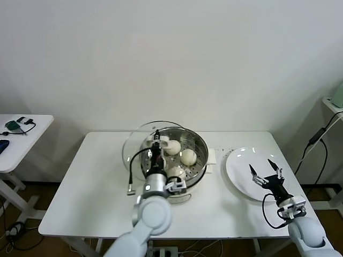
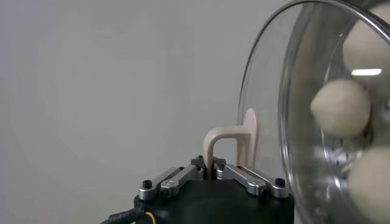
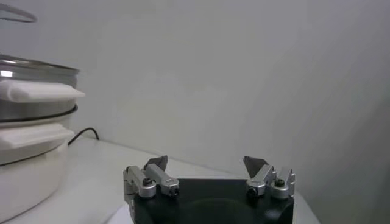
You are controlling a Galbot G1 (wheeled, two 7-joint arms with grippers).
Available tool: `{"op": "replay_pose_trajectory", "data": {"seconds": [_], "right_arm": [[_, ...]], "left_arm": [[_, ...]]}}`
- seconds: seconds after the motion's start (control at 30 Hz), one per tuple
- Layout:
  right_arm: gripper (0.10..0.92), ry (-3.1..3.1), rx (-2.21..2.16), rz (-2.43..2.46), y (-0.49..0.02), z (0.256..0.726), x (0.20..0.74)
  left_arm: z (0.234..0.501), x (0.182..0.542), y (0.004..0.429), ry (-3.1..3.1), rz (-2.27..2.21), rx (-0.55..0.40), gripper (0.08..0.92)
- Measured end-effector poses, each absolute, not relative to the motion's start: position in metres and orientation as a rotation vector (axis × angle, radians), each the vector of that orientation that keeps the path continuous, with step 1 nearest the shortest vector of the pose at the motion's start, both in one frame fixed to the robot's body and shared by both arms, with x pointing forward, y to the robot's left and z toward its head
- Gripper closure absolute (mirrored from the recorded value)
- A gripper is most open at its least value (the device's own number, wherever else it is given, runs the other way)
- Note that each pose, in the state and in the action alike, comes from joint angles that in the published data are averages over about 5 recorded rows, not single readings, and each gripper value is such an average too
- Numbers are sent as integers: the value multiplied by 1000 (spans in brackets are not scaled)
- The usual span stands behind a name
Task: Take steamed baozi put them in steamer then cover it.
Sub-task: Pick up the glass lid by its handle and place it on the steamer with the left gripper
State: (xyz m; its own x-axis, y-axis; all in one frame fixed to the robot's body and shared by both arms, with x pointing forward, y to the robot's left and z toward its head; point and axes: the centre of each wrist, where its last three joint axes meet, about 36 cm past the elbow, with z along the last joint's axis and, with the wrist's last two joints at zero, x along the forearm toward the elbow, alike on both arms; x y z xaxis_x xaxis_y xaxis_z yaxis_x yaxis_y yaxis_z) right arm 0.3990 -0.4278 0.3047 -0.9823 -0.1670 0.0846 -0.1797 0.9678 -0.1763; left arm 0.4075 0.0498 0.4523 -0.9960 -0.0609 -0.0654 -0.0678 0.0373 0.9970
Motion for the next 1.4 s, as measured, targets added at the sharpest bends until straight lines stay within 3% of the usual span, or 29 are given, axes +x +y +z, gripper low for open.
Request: {"op": "replay_pose_trajectory", "data": {"seconds": [0.43, 1.4], "right_arm": [[200, -3043, 246, 299, -437, 299, 392], [200, -3041, 240, 322, -439, 293, 393]], "left_arm": [[441, 431, -7, 2305, 2159, -99, 849], [418, 450, -11, 2295, 2262, -75, 849]]}}
